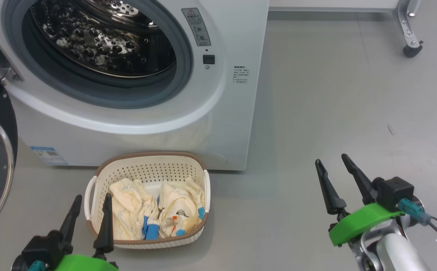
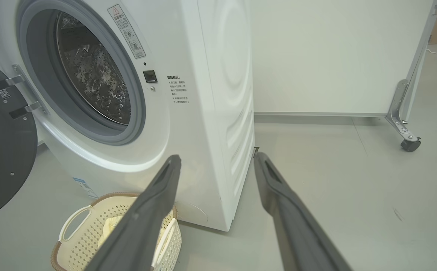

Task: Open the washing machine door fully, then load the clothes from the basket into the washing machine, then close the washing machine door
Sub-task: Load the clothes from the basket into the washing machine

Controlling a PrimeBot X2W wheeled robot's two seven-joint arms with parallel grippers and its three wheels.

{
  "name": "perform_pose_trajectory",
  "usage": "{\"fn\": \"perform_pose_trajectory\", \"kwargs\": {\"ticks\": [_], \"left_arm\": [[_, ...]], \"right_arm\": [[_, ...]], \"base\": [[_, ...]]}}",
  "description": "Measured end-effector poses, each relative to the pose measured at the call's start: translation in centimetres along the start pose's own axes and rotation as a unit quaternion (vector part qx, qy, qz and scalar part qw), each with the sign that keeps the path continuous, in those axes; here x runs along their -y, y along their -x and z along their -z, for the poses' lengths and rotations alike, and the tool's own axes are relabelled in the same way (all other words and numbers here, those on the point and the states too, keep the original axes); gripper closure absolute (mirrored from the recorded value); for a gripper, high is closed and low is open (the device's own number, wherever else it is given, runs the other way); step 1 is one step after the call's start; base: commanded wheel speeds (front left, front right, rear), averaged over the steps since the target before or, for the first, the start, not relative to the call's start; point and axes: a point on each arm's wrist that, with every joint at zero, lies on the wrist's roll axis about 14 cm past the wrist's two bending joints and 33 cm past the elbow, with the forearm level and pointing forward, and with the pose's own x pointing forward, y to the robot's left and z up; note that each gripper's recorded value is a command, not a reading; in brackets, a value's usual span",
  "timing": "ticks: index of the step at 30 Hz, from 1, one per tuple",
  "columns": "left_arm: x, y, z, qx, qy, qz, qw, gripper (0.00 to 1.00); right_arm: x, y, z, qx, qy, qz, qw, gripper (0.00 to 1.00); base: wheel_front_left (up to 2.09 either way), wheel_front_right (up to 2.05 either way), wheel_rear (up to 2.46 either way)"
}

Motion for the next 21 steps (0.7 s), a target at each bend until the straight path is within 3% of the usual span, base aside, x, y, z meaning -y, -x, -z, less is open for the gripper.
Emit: {"fn": "perform_pose_trajectory", "kwargs": {"ticks": [13,21], "left_arm": [[0.7,-3.3,2.3,-0.032,-0.004,0.02,0.999,0.0],[1.4,-5.7,6.4,-0.087,-0.008,0.04,0.995,0.0]], "right_arm": [[1.6,-2.2,2.2,-0.025,-0.008,0.016,1.0,0.0],[3.2,-3.0,4.9,-0.059,-0.011,0.035,0.998,0.0]], "base": [[0.0,0.0,0.0],[0.0,0.0,0.0]]}}
